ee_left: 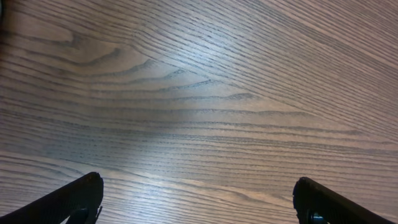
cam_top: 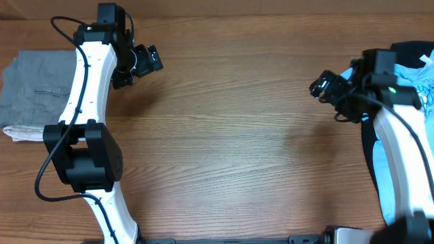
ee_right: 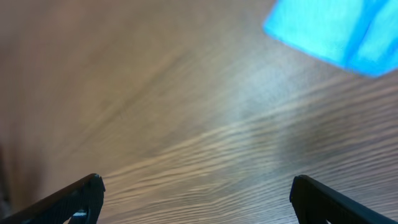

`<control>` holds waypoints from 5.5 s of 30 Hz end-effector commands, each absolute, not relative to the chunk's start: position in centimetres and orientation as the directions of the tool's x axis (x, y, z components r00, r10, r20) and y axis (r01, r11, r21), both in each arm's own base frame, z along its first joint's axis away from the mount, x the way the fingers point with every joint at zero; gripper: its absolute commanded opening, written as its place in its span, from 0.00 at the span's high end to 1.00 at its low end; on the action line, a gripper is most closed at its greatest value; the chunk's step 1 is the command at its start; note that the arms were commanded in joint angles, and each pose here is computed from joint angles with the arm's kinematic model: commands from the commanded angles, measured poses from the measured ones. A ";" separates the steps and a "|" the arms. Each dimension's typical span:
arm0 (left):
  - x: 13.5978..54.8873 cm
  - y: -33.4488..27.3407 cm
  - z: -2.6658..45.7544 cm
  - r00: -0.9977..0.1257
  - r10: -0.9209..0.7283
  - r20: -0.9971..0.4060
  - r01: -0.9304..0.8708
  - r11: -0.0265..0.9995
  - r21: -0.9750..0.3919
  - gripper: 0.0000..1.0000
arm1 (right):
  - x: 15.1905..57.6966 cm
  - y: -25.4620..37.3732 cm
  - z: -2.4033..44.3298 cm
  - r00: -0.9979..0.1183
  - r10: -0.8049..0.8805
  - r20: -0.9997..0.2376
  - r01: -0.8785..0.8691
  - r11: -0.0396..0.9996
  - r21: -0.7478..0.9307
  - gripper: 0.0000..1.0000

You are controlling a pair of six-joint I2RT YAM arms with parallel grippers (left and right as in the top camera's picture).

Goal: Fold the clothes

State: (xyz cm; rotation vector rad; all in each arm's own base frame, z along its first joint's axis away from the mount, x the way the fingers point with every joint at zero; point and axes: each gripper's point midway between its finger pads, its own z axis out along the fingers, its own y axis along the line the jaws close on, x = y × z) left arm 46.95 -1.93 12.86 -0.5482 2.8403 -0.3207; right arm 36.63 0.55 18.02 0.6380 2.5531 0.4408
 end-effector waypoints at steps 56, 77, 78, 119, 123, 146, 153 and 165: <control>47.2 -1.8 14.6 -0.898 -0.379 -0.225 -0.318 0.910 -0.266 0.00 | 9.8 2.5 35.8 -0.048 0.443 -0.895 -0.181 0.878 0.444 0.00; 47.2 -1.8 14.6 -0.898 -0.379 -0.225 -0.318 0.910 -0.266 0.00 | 20.6 3.6 31.4 0.167 0.487 -0.857 -0.297 0.854 0.428 0.00; 47.2 -1.8 14.6 -0.898 -0.379 -0.225 -0.318 0.910 -0.266 0.00 | 20.9 3.6 30.7 0.167 0.487 -0.857 -0.297 0.854 0.427 0.00; 47.2 -1.8 14.6 -0.898 -0.379 -0.225 -0.318 0.910 -0.266 0.00 | 24.4 3.3 17.0 -0.090 0.460 -0.883 -0.123 0.875 0.468 0.00; 47.2 -1.8 14.6 -0.898 -0.379 -0.225 -0.318 0.910 -0.266 0.00 | 24.4 3.3 17.0 -0.090 0.460 -0.883 -0.123 0.875 0.468 0.00; 47.2 -1.8 14.6 -0.898 -0.379 -0.225 -0.318 0.910 -0.266 0.00 | 24.4 3.3 17.0 -0.090 0.460 -0.883 -0.123 0.875 0.468 0.00; 47.2 -1.9 14.3 -0.901 -0.376 -0.218 -0.317 0.912 -0.261 0.00 | 24.4 3.3 17.0 -0.090 0.460 -0.883 -0.123 0.875 0.468 0.00; 41.7 -10.8 30.6 -0.818 -0.210 -0.535 -0.010 0.936 -0.351 0.00 | 24.4 3.3 17.0 -0.090 0.460 -0.883 -0.123 0.875 0.468 0.00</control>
